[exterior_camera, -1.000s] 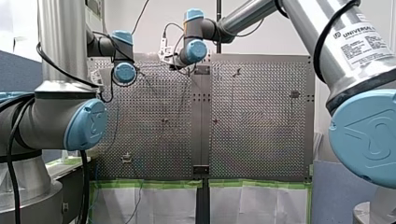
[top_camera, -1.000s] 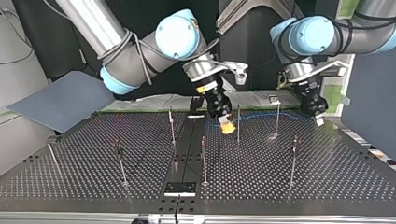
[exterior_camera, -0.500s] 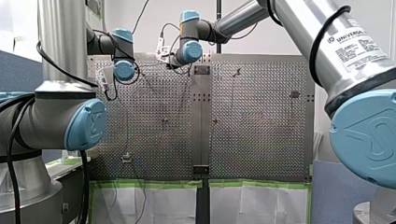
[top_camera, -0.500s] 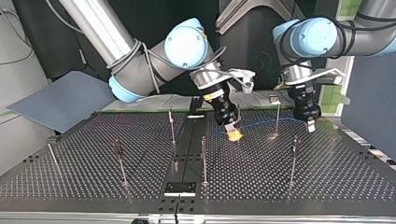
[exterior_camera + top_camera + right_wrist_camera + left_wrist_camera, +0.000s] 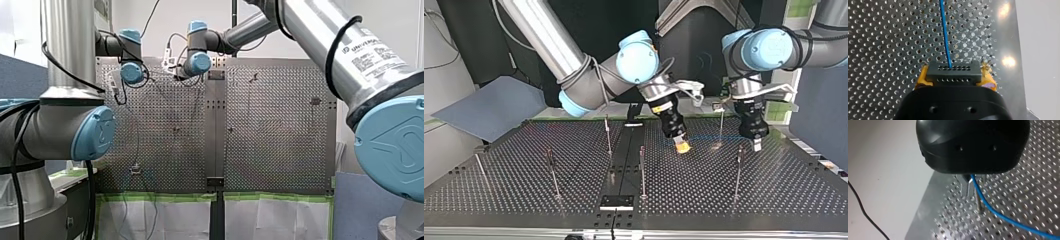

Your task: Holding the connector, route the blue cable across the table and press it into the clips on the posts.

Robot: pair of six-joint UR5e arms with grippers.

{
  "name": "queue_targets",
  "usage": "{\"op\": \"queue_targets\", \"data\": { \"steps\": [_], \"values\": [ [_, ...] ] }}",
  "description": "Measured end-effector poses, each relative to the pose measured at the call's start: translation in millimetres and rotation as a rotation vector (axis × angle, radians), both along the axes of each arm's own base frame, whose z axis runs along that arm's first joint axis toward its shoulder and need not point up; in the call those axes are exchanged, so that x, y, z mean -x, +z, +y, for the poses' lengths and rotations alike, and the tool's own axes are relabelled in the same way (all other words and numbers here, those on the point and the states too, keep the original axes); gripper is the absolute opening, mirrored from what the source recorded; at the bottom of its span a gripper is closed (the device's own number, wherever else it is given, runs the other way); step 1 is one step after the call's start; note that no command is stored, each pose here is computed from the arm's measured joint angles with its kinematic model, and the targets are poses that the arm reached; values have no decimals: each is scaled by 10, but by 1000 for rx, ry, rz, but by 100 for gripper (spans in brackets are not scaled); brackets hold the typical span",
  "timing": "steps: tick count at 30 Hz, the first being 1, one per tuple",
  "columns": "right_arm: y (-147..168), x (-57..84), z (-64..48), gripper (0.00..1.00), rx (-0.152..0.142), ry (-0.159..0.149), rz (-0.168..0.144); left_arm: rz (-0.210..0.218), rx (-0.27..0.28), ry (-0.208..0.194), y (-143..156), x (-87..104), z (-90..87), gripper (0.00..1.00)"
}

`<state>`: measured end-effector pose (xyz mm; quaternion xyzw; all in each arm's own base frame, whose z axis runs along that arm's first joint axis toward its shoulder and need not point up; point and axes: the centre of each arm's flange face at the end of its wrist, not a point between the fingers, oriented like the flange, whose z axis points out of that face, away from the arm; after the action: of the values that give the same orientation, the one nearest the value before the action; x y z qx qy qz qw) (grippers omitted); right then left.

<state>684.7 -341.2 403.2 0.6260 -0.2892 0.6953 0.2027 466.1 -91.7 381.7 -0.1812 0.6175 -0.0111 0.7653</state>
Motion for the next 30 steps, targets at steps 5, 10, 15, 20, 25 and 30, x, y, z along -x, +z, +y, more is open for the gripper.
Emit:
{"op": "queue_targets", "data": {
  "steps": [5, 10, 15, 20, 25, 30],
  "values": [
    [39, -33, -46, 0, 8, -2, -11, 24, -22, 34, -40, -14, 76, 0],
    [61, -23, -95, 0, 11, -5, -15, -5, -18, 16, -10, -57, 106, 0],
    [28, -18, -137, 0, 9, -4, -11, -36, -4, -4, 21, -107, 160, 0],
    [12, -29, -193, 0, 10, -7, -13, -26, -10, 10, -27, -203, 290, 0],
    [82, -28, -244, 0, 17, -12, -21, -19, -18, 11, -107, -335, 455, 0],
    [150, -9, -308, 0, 23, -21, -30, -57, -9, -16, -42, -424, 519, 0]
  ]
}}
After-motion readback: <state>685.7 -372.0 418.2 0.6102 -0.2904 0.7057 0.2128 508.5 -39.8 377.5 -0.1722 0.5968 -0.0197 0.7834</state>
